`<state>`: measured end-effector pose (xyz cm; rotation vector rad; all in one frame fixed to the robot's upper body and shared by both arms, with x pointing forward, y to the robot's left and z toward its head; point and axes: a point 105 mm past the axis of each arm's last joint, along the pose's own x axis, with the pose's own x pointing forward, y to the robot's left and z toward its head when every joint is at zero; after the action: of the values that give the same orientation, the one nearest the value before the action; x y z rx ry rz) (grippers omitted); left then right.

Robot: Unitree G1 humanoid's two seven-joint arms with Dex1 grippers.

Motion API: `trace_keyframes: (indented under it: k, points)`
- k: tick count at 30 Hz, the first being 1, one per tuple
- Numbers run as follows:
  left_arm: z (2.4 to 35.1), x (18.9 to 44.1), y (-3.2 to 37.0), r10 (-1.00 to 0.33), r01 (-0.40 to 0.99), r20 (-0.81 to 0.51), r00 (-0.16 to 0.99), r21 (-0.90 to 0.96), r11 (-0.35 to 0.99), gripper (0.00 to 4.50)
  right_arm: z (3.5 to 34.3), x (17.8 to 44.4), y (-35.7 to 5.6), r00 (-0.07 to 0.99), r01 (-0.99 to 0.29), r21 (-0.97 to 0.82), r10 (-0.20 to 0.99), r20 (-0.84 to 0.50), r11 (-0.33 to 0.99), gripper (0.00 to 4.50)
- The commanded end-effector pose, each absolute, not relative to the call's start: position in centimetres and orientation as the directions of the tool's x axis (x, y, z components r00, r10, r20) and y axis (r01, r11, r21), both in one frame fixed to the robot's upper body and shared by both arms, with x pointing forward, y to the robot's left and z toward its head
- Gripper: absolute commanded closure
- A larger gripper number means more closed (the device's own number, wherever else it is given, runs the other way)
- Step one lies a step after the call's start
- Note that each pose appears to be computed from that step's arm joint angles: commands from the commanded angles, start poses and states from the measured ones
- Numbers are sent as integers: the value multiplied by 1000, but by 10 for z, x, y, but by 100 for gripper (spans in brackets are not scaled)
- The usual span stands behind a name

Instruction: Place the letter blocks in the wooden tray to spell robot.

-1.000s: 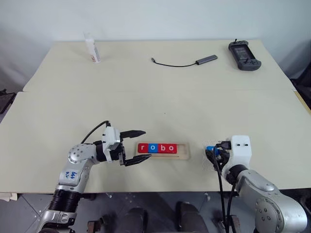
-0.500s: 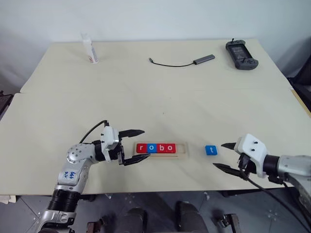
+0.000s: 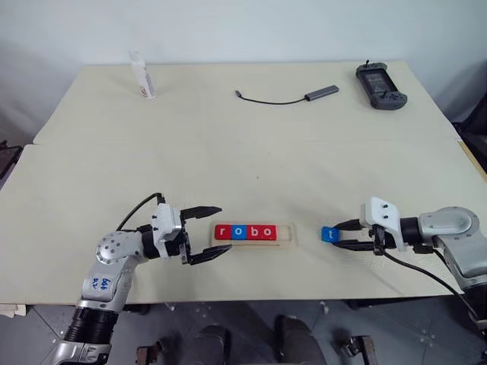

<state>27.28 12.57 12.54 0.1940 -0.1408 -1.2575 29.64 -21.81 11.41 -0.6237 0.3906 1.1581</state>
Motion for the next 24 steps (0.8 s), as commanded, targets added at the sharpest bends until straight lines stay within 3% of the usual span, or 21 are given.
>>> trace_keyframes:
  k: [1,7,18,24]
  points:
    - [135,266,127,-960,927,11,280,258,274,0,130,298,-203,345,-933,-292,755,-558,210,303]
    - [135,265,127,-962,929,5,274,257,266,0,148,299,-156,290,-947,-275,800,-525,163,303]
    - [135,266,125,-955,920,18,295,263,290,0,128,301,-131,254,-953,-286,773,-581,98,303]
    - [134,265,126,-950,915,23,311,261,306,0,132,301,-132,255,-954,-282,773,-581,103,100]
